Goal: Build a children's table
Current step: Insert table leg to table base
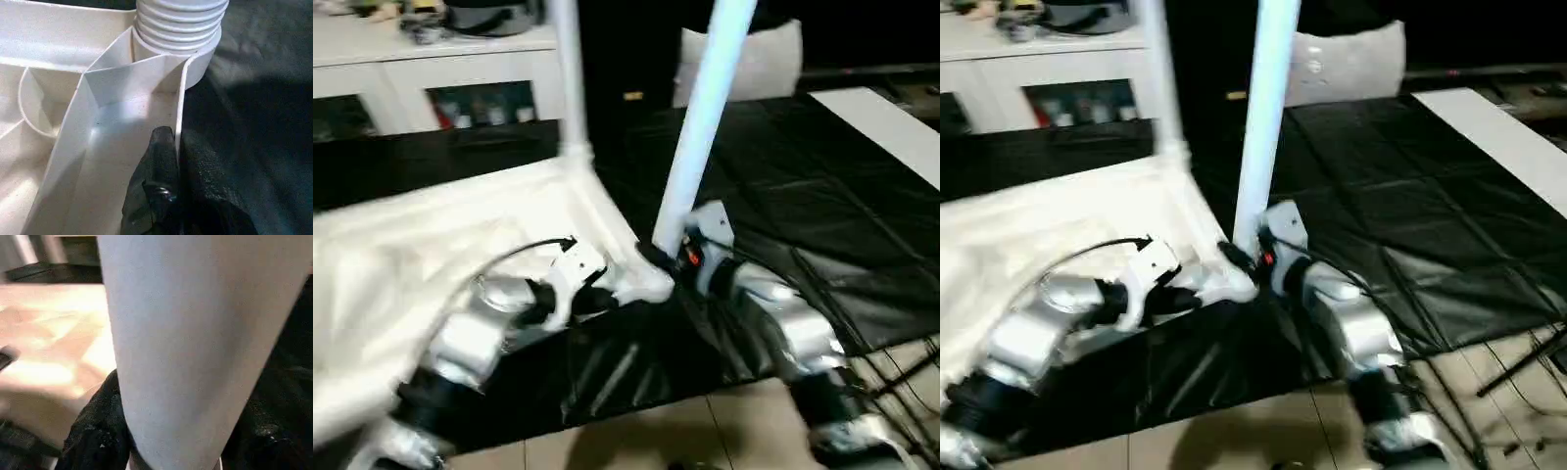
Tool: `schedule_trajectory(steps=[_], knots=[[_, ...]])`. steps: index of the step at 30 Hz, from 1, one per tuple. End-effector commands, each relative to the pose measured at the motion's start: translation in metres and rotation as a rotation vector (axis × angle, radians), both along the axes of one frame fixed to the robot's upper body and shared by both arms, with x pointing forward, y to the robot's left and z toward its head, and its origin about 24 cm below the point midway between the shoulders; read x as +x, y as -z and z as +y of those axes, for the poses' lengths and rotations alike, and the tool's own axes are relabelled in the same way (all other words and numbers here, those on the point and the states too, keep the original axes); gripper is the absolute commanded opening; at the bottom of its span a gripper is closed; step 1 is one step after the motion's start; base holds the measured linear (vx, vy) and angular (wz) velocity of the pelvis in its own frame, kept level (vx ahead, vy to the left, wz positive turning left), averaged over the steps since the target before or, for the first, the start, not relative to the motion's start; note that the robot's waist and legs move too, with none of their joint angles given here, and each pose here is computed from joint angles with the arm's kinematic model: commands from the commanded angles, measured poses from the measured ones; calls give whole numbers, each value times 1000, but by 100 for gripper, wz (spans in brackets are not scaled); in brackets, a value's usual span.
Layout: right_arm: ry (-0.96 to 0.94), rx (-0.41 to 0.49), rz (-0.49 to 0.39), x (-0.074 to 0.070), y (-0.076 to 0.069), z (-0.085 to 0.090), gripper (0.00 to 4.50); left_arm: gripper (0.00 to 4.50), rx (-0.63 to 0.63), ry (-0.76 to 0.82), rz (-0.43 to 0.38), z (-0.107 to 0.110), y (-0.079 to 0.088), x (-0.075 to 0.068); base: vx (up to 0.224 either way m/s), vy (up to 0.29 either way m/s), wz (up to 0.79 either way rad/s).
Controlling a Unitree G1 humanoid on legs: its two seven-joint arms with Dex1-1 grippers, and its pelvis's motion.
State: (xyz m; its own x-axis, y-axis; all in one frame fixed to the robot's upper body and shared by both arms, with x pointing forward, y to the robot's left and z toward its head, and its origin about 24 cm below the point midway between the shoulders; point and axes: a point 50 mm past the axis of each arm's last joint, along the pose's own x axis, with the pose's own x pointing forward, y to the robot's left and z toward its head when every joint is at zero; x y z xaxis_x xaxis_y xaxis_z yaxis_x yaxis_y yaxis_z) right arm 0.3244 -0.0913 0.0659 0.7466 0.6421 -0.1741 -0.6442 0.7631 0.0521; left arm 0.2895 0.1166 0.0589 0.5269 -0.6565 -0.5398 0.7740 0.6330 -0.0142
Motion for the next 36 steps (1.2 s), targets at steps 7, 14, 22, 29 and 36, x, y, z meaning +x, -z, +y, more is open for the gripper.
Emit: schedule_trajectory(steps=[7,14,22,29,36], knots=[[78,-95,260,-6,52,3,190,0,-84,-68,-138,-21,-38,3,0,0,0],[40,-82,287,-8,56,10,190,0,-7,-83,-140,-12,-40,6,0,0,0],[21,-72,239,-3,49,12,225,0,83,-74,-170,-8,-34,5,0,0,0],[5,-81,228,-1,48,9,295,0,88,-71,-208,-3,-36,9,0,0,0],[-3,-33,212,-2,44,0,360,0,76,-63,-241,2,-38,11,0,0,0]])
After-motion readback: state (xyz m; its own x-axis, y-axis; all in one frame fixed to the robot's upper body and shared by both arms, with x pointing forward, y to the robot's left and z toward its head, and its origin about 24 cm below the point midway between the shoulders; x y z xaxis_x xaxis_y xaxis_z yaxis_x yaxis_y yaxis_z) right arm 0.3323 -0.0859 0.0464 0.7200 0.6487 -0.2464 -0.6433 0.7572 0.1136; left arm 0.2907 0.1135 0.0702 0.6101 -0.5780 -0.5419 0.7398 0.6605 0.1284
